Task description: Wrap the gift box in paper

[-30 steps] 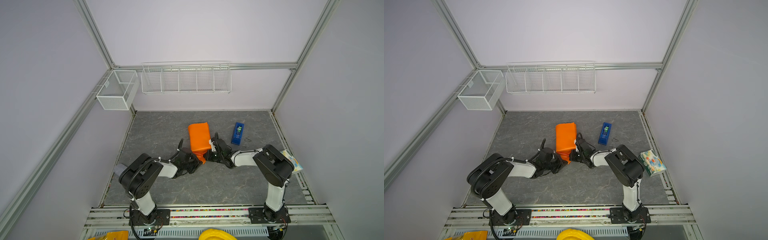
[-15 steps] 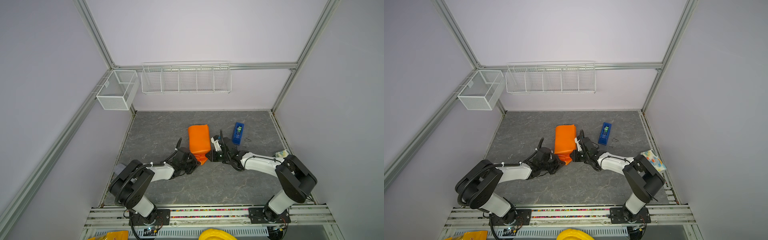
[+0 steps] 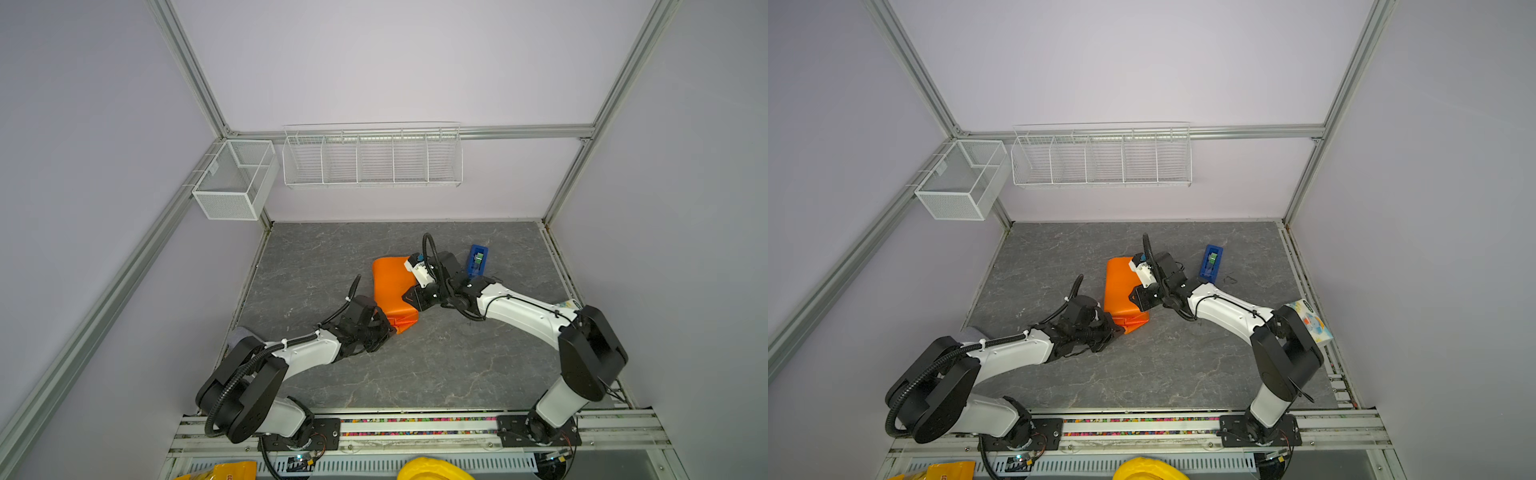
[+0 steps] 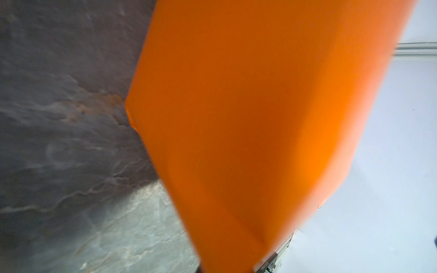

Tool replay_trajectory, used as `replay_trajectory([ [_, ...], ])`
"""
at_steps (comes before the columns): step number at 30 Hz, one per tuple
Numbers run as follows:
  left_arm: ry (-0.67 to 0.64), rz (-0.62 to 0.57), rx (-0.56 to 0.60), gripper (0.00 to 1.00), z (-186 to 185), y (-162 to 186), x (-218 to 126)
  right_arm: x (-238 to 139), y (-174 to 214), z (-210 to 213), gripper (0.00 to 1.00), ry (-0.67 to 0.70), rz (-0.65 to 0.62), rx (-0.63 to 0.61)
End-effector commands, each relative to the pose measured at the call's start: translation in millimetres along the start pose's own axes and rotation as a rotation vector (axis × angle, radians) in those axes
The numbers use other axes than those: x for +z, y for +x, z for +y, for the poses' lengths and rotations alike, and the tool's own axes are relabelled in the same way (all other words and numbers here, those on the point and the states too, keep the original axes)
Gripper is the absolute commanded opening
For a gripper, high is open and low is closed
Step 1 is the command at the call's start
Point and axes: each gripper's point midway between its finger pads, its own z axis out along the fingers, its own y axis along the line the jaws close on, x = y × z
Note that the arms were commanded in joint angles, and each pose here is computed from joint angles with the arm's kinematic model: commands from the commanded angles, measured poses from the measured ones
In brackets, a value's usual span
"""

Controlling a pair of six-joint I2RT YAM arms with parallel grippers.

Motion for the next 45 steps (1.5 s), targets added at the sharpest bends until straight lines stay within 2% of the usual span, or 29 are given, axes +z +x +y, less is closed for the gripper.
replay_trajectory([
  [1,0.0,-0.024,0.019,0.0,-8.4,-6.5,-5.2,20.7,26.7,6.4,0.23,-0.057,0.116,-0.017],
  [6,0.011,-0.033,0.026,0.0,-15.6,-9.2,-9.1,33.8,43.9,-1.5,0.22,-0.039,0.172,0.012],
  [14,0.033,-0.059,0.034,0.0,-26.8,-21.3,-15.1,34.2,64.1,-13.5,0.2,0.012,0.22,0.034],
  [27,0.027,-0.1,0.033,0.0,-32.6,-44.2,-12.1,21.8,51.0,-3.4,0.2,-0.006,0.195,0.012],
  [32,0.022,-0.098,0.037,0.0,-31.5,-43.8,-13.3,4.3,26.1,4.8,0.21,0.005,0.101,-0.114],
  [36,0.017,-0.094,0.035,0.0,-28.2,-42.5,-12.9,-4.6,9.6,7.8,0.29,0.014,0.004,-0.308],
  [39,0.019,-0.09,0.032,0.0,-28.3,-42.3,-11.5,-3.5,16.0,16.5,0.44,-0.029,-0.047,-0.521],
  [43,0.022,-0.09,0.032,0.0,-29.5,-42.8,-11.8,0.2,20.9,10.3,0.7,0.036,-0.111,-0.706],
  [45,0.02,-0.089,0.031,0.0,-29.5,-43.0,-11.2,4.3,23.4,10.6,0.78,0.053,-0.125,-0.78],
])
